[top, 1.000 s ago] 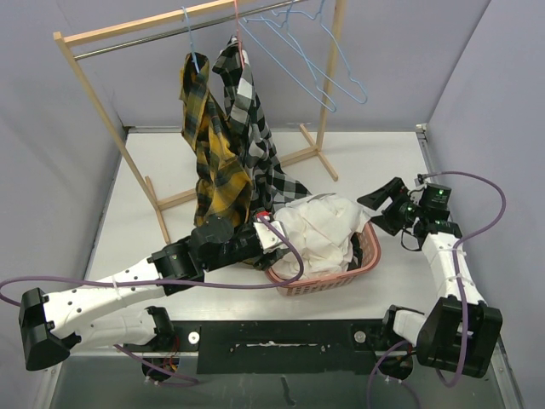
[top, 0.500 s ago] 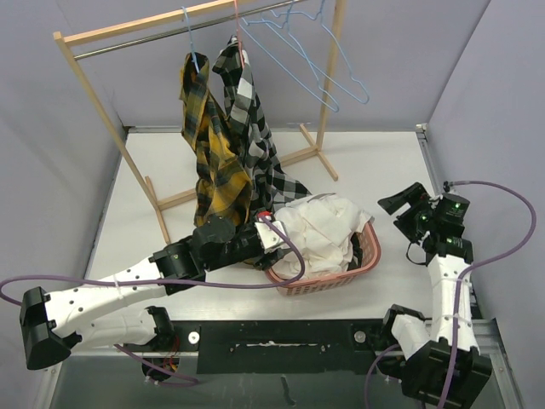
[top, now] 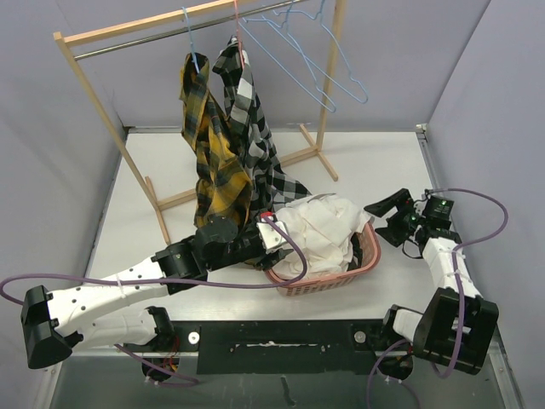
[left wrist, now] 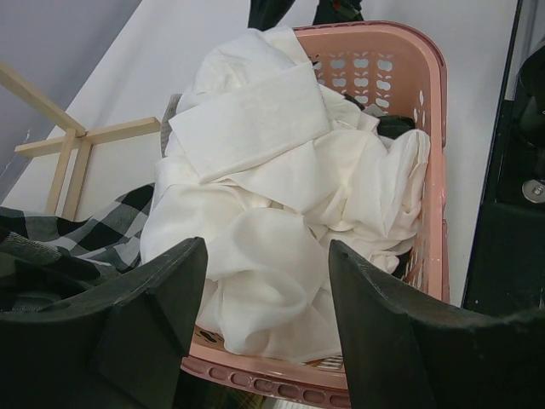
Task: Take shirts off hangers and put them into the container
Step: Adjust the shirt in the bin.
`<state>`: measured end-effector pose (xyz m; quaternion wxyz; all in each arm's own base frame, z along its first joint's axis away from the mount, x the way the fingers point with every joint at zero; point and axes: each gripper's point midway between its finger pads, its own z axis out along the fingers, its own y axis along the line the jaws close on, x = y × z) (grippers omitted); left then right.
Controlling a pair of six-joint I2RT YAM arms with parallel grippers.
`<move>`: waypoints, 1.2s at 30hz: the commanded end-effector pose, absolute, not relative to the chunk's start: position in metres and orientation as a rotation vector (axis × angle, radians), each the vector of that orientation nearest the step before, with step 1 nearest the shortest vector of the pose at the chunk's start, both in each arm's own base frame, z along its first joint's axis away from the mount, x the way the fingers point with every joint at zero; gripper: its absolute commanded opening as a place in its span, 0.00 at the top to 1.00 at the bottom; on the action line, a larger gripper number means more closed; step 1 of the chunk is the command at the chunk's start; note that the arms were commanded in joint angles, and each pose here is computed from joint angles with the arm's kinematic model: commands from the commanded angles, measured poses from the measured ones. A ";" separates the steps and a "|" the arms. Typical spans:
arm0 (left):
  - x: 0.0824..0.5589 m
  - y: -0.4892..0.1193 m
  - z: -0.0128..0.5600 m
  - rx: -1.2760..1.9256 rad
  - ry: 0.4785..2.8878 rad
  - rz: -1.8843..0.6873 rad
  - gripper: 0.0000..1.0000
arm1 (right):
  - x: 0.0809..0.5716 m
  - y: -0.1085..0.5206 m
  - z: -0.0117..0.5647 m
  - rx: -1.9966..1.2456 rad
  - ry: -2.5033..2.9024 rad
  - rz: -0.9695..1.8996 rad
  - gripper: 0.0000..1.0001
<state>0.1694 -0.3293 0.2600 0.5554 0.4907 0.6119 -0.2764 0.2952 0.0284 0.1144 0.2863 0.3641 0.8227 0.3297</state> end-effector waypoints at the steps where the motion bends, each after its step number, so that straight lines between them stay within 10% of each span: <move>1: 0.170 -0.335 0.284 1.124 1.385 -0.673 0.42 | 0.317 0.033 0.141 0.879 2.086 0.991 0.16; 36: 0.170 -0.336 0.280 1.136 1.391 -0.668 0.42 | 0.280 0.065 0.122 0.803 2.173 1.078 0.18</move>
